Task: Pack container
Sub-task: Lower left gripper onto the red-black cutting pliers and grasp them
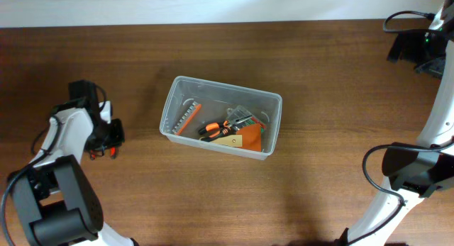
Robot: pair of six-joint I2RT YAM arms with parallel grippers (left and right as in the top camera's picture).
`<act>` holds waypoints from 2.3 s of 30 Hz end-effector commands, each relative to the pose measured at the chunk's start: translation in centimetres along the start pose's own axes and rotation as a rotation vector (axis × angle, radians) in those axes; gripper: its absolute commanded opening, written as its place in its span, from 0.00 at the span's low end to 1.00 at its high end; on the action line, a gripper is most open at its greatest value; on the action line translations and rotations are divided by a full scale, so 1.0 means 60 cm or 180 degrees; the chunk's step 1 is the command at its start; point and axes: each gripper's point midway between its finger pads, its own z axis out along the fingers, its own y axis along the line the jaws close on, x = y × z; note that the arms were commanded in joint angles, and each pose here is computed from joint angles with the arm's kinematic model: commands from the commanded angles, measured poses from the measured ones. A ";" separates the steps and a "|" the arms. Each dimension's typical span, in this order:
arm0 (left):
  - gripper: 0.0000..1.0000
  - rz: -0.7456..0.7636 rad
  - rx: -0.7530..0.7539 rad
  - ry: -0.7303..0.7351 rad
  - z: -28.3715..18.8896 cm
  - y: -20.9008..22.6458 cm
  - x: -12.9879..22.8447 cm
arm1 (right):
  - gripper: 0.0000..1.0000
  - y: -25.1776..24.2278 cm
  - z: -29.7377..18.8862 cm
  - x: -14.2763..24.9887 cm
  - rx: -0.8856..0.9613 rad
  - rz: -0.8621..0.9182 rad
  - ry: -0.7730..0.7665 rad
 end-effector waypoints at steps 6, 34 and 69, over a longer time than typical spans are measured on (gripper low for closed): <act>0.30 -0.0464 -0.0049 0.0046 0.015 0.055 0.022 | 0.99 -0.003 -0.013 -0.004 -0.0011 0.0042 -0.0075; 0.30 -0.0851 0.0211 0.0101 0.057 0.029 0.011 | 0.99 -0.003 -0.013 -0.004 -0.0011 0.0040 -0.0073; 0.02 -0.0842 0.0632 0.0009 0.008 -0.001 -0.047 | 0.99 -0.003 -0.013 -0.004 -0.0011 0.0040 -0.0073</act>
